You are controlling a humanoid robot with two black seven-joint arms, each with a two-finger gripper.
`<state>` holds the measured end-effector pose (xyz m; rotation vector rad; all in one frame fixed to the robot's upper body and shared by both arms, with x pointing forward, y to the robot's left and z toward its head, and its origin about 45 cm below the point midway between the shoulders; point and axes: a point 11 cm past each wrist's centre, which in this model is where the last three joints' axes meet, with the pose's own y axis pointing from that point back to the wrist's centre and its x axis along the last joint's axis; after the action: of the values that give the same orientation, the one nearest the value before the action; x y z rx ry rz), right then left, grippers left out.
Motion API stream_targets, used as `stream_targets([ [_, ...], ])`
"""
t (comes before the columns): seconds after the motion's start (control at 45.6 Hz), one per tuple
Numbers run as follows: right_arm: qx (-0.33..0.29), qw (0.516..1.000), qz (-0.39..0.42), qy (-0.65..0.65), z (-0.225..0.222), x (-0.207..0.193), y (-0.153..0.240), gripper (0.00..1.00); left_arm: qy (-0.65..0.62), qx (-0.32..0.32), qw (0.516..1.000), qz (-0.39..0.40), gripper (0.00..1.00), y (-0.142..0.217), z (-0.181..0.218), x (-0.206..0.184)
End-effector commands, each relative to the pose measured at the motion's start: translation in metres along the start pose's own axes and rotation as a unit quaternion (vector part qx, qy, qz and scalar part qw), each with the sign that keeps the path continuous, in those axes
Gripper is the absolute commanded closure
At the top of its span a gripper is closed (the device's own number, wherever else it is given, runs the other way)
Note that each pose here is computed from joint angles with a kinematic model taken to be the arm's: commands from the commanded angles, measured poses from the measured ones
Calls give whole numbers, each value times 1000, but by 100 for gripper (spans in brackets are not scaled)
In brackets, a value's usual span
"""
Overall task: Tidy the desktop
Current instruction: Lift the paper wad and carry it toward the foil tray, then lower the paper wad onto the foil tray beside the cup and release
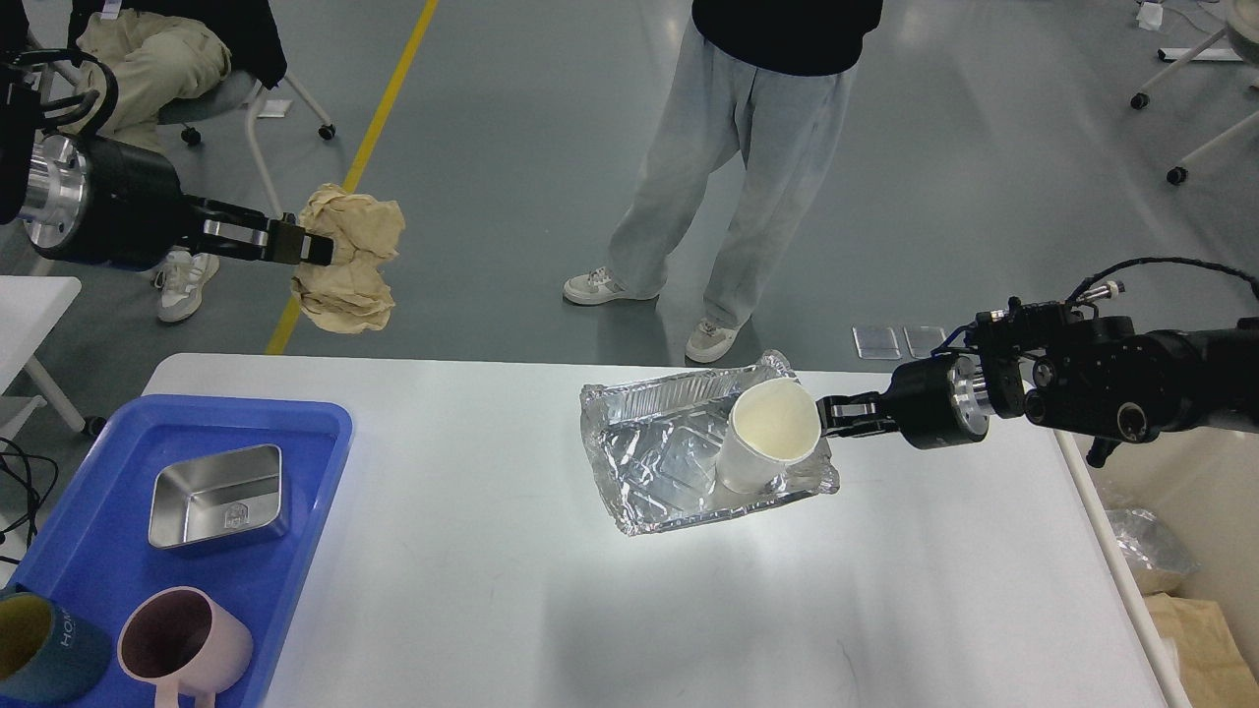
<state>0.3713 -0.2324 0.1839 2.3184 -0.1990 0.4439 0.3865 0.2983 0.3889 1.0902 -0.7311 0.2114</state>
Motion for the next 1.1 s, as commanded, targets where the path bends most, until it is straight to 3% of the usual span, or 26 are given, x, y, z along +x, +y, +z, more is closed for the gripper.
stream_targets([
  [0.0, 0, 1000, -3, 1, -1, -1, -3, 100, -21, -34, 999, -20, 100, -22, 29, 3],
  [0.439, 3, 1000, 3, -8, -2, 0, -3, 100, -86, -123, 984, -99, 100, -104, 118, -15],
  [1.075, 5, 1000, 4, -9, -4, 1, -2, 100, -94, -142, 977, -130, 100, -168, 151, -34],
])
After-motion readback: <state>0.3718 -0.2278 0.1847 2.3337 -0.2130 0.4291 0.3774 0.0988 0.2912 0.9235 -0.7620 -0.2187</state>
